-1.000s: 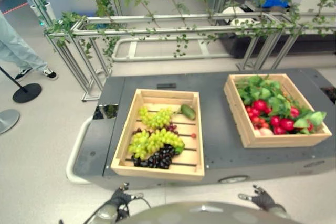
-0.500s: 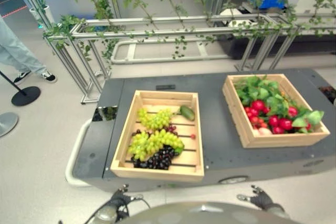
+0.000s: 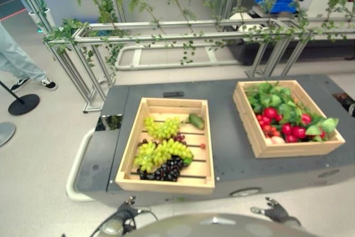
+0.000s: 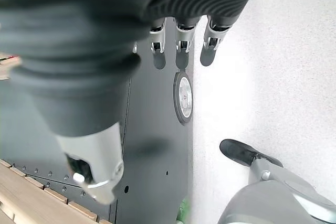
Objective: Pick up the fruits from the basket on one side to the basket on the other side
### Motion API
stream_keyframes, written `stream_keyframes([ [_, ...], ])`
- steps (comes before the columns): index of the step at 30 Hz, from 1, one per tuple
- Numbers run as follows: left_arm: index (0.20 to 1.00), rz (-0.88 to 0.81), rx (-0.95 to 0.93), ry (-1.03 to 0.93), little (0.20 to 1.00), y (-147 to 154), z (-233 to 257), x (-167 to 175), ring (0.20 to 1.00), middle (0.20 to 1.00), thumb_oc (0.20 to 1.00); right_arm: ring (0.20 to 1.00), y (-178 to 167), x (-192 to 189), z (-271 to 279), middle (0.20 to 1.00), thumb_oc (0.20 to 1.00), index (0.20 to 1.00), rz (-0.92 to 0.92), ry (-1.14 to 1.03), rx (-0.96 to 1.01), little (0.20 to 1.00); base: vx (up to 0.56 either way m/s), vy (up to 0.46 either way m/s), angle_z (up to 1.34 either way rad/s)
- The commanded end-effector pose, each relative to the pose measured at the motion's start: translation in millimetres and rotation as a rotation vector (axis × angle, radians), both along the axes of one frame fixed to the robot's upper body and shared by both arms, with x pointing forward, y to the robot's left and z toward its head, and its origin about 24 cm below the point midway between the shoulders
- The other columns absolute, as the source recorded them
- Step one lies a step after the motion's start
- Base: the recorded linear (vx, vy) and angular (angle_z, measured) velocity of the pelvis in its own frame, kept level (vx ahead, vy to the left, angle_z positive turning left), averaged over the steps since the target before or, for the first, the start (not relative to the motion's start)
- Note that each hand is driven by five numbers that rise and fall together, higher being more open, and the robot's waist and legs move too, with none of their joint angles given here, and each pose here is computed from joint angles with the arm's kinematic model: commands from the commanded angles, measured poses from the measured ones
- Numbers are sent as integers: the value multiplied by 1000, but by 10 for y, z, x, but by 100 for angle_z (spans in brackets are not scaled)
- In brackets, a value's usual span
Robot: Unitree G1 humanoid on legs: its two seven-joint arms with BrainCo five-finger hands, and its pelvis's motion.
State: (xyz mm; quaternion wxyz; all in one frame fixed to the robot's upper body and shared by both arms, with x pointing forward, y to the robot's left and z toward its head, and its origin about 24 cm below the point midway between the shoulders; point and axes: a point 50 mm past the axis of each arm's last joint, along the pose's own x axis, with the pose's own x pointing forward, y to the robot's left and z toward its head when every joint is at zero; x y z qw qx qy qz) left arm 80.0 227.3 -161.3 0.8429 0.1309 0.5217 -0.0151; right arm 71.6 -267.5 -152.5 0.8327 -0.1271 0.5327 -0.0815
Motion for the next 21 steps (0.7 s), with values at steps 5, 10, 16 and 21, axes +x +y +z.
stream_keyframes([
  [5, 1000, -3, 19, -47, 1000, 48, 46, 176, 1000, 1000, 1000, 1000, 86, 188, 0, 1000, 1000, 1000, 44, -24, -2, 1000, 0, 0, 0],
  [10, 1000, -3, 22, -60, 1000, 52, 57, 209, 1000, 1000, 1000, 1000, 89, 202, 5, 1000, 1000, 1000, 45, -33, -1, 1000, 0, 0, 0],
  [16, 1000, -6, 16, -139, 1000, 22, 114, 373, 1000, 1000, 1000, 1000, 20, 183, 22, 1000, 1000, 1000, 36, -30, -25, 1000, 0, 0, 0],
  [21, 1000, -29, 6, -406, 1000, 58, 438, 907, 1000, 1000, 1000, 1000, -80, 207, 67, 1000, 1000, 1000, 31, -50, -50, 1000, -17, 8, 8],
])
